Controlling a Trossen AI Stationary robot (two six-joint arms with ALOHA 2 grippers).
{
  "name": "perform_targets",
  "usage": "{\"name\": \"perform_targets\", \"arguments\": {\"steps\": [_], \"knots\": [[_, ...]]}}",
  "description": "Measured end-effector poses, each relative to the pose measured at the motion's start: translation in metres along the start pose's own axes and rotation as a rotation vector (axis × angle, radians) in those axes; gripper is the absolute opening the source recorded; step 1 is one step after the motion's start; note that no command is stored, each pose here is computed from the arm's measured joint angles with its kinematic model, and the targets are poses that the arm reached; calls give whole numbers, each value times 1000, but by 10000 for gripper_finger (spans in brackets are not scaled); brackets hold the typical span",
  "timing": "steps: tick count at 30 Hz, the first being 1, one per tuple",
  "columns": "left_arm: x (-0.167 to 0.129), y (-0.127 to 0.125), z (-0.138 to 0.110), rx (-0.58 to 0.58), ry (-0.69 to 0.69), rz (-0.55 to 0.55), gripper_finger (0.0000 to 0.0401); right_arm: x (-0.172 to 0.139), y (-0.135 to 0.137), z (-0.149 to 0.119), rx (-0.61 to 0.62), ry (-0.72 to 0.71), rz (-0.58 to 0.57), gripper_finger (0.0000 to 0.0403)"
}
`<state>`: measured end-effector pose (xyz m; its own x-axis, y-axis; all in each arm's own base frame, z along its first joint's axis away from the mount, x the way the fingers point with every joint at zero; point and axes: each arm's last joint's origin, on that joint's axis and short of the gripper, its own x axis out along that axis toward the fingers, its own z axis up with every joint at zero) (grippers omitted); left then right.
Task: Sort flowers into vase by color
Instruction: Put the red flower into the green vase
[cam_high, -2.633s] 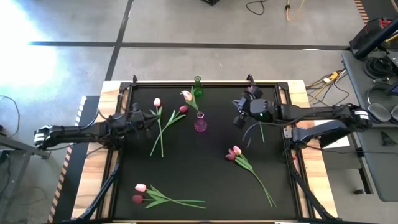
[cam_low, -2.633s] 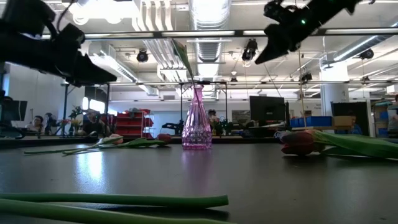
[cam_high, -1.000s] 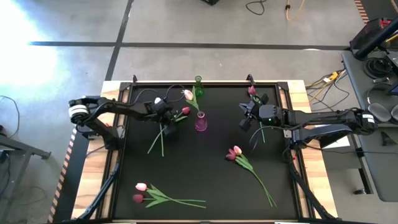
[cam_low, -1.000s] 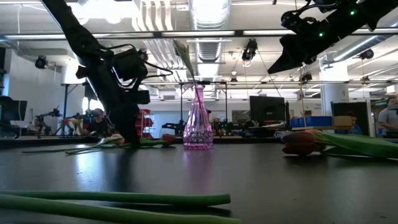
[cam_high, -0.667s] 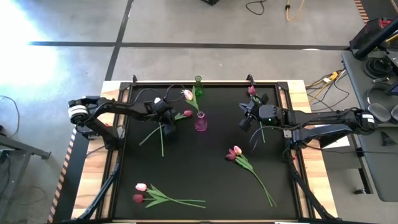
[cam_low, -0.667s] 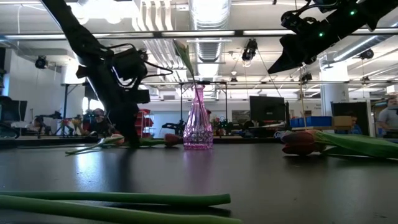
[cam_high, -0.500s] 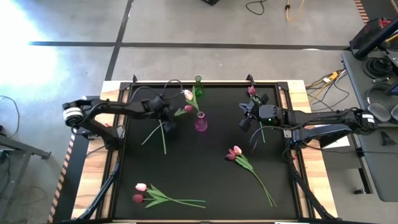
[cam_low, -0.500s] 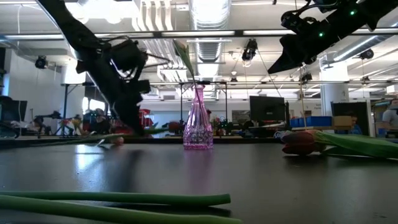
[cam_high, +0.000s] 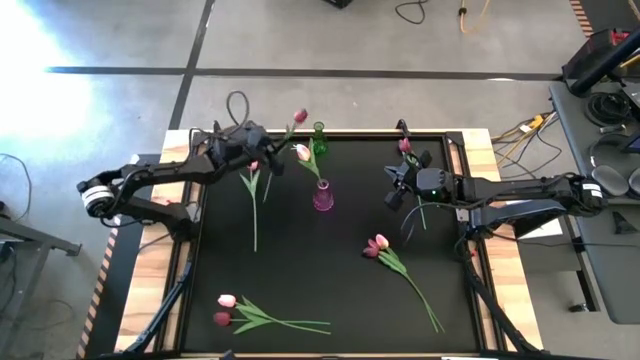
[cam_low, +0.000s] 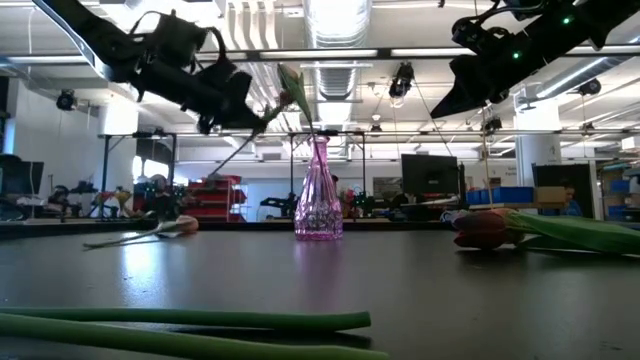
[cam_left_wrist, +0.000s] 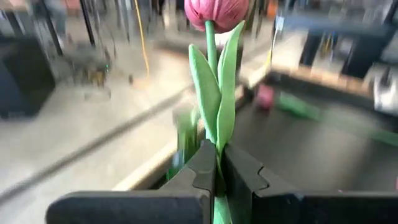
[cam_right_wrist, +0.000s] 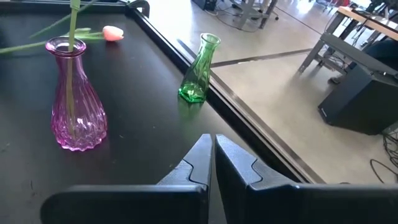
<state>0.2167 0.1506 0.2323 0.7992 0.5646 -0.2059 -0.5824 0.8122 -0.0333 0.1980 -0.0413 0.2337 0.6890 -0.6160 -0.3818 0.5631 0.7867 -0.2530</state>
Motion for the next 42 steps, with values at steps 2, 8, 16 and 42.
{"name": "perform_targets", "arguments": {"steps": [2,8,16,42], "knots": [[1,1,8,-5,-92,1,2,0,0,0,0,-1,0,13],[7,5,26,9,-378,14,1,0,0,1,4,-12,-1,13],[37,20,37,63,-568,62,1,0,0,2,-7,-18,-1,13],[126,53,89,135,-698,26,1,0,0,3,-7,-25,-2,13]]}}
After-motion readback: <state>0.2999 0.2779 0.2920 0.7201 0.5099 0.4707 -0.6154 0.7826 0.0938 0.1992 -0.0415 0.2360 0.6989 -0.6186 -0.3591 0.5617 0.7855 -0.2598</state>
